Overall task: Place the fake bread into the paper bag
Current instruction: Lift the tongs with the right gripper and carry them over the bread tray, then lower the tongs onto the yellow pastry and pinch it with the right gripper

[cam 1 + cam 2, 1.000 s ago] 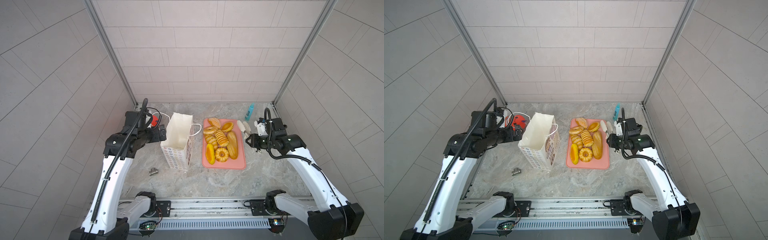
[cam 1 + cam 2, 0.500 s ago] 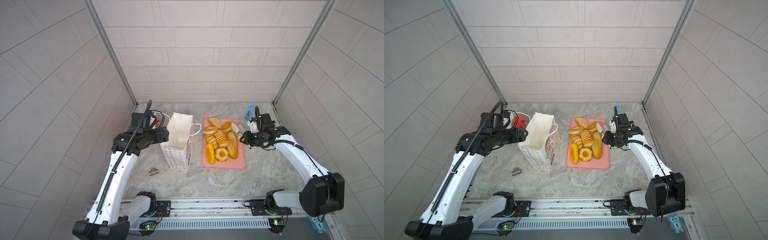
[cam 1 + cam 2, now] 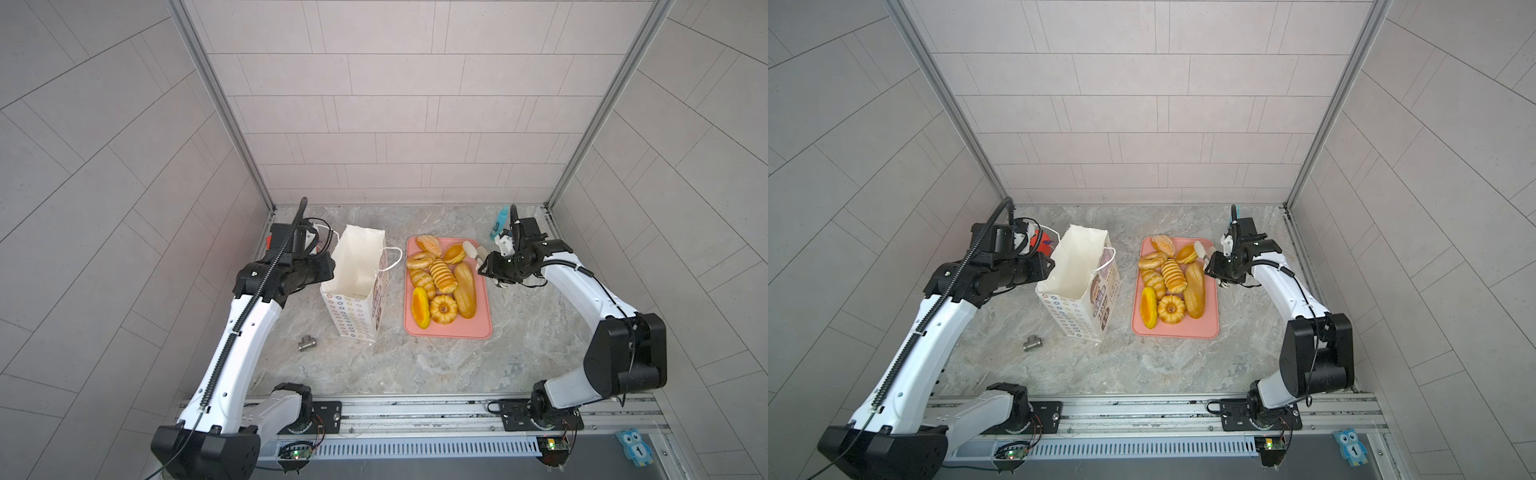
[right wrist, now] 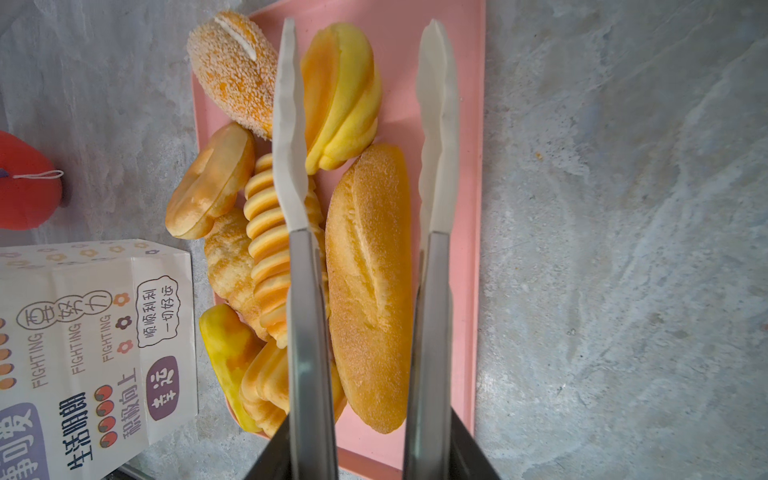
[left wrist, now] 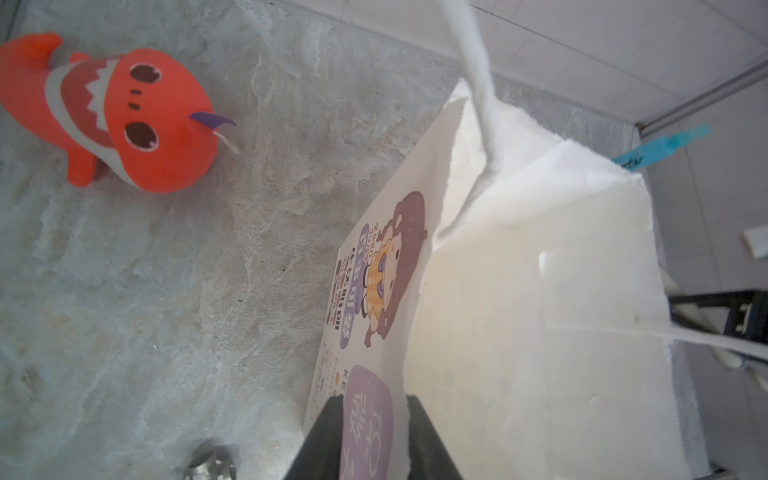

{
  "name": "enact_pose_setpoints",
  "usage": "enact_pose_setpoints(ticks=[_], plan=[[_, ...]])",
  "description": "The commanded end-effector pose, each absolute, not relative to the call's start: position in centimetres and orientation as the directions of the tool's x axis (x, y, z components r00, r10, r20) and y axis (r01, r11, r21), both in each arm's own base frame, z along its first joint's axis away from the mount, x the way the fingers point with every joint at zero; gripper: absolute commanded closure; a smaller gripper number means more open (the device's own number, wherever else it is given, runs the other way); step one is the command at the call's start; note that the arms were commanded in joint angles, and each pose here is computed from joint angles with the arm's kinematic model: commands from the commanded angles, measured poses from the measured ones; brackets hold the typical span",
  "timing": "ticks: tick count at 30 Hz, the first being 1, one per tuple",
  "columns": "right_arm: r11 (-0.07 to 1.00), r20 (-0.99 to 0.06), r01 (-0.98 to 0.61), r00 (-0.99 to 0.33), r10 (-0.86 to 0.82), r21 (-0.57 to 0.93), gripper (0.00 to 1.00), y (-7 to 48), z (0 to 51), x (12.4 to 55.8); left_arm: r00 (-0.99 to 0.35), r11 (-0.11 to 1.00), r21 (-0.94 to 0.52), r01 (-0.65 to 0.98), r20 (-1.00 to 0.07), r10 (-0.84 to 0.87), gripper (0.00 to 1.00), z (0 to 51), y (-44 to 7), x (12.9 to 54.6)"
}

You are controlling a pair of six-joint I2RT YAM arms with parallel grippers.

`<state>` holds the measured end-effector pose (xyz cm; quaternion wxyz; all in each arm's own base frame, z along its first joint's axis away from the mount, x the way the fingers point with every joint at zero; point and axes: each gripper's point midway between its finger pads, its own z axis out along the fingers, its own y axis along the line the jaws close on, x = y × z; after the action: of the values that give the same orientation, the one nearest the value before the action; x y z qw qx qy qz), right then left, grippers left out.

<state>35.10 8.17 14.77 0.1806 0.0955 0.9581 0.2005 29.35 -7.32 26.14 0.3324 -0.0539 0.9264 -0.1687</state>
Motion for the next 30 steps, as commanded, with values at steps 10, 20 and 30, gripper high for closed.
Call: enact_pose_setpoints(ticks=[10,20,30], plan=[[0.895,-0.27,0.11,-0.931,0.245,0.432,0.52,8.7,14.1,37.1,-0.752,0.92,-0.391,0.014,-0.611,-0.248,0.99,26.4,-7.7,29.0],[0.888,-0.238,0.116,-0.94,0.242,0.444,0.54,9.1,12.9,38.0,-0.764,0.909,-0.416,0.004,-0.587,-0.266,0.97,25.3,-8.0,28.8],[0.869,-0.234,0.111,-0.939,0.251,0.483,0.57,9.9,12.8,38.7,-0.764,0.907,-0.421,-0.002,-0.584,-0.273,0.89,25.2,-8.0,28.6]])
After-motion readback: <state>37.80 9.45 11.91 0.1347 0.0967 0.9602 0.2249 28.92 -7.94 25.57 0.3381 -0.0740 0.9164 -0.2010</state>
